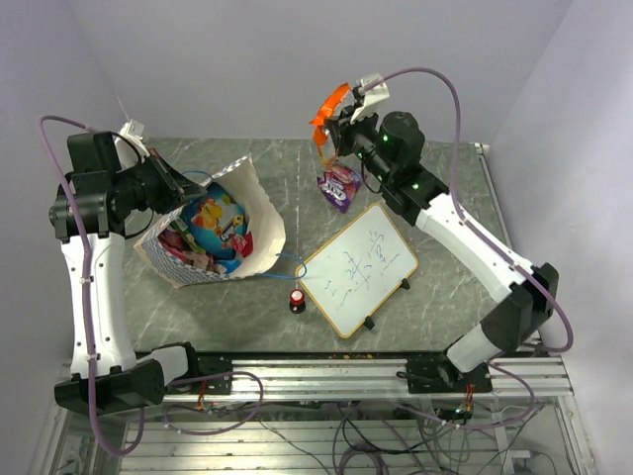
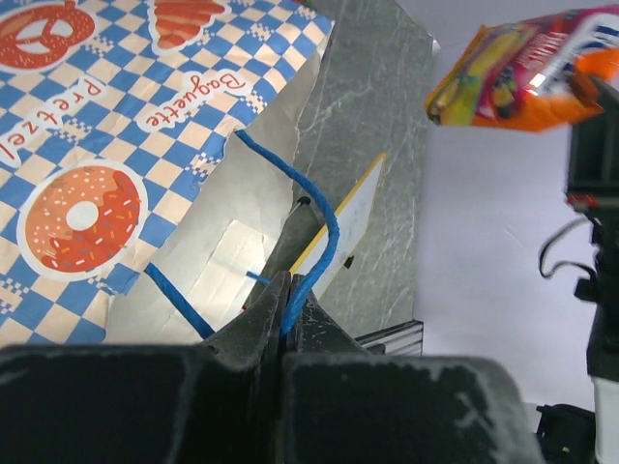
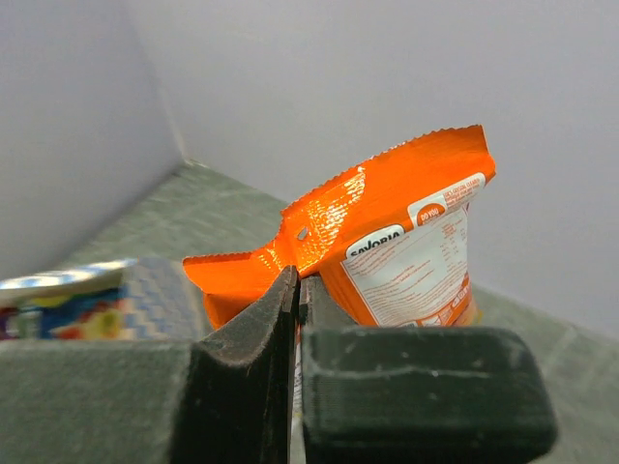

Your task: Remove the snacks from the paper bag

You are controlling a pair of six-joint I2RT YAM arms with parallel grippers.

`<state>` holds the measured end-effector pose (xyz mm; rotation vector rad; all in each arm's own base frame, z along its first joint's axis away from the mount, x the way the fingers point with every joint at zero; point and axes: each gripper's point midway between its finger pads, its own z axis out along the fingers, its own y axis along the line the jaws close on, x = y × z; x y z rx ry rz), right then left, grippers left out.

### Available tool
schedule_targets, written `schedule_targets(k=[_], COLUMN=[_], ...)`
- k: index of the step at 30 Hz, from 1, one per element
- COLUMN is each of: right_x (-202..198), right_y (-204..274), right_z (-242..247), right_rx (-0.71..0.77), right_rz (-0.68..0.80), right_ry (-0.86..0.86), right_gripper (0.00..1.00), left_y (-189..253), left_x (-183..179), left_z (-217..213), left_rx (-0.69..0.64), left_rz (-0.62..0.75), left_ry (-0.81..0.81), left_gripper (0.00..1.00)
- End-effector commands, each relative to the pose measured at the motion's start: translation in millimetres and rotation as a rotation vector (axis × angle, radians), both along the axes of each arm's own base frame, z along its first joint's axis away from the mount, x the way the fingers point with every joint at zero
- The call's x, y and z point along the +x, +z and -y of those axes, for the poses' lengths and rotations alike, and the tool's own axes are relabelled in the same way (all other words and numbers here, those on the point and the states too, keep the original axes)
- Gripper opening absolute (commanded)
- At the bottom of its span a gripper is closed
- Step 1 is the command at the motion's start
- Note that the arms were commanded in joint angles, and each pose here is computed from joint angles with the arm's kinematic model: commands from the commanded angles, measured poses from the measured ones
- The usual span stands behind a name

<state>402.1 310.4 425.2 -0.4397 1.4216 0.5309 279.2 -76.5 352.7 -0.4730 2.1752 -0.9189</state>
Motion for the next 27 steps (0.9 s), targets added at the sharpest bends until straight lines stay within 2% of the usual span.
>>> schedule_targets(k=[1,10,15,21,27], right_x=[49,111,129,143,161], right_y=[-45,-156,-206,-245,-291], right_z=[36,89,98,87,39], right_rx=[-0.068,-0.264,-0.363,-0.381,-0.345], right_rz=[-0.100,-0.289,-0.362,-0.424,-0.501], right_ry=[-0.157,-0.328,-0.352,-0.325,-0.202], right_gripper=[0.00,0.00,0.00,0.00,0.00], left_y=[18,31,34,35,39], left_x=[-3,3,7,8,4], left_z=[4,4,3,2,1], left_rx=[0.025,0.047,0.052,0.059,0.071], left_rz=[0.061,0.114,0.124,0.120,0.122], left_ry=[-0.041,-0.063,-0.067,-0.065,-0.055], left_gripper=[0.07,0.07,0.07,0.07,0.07])
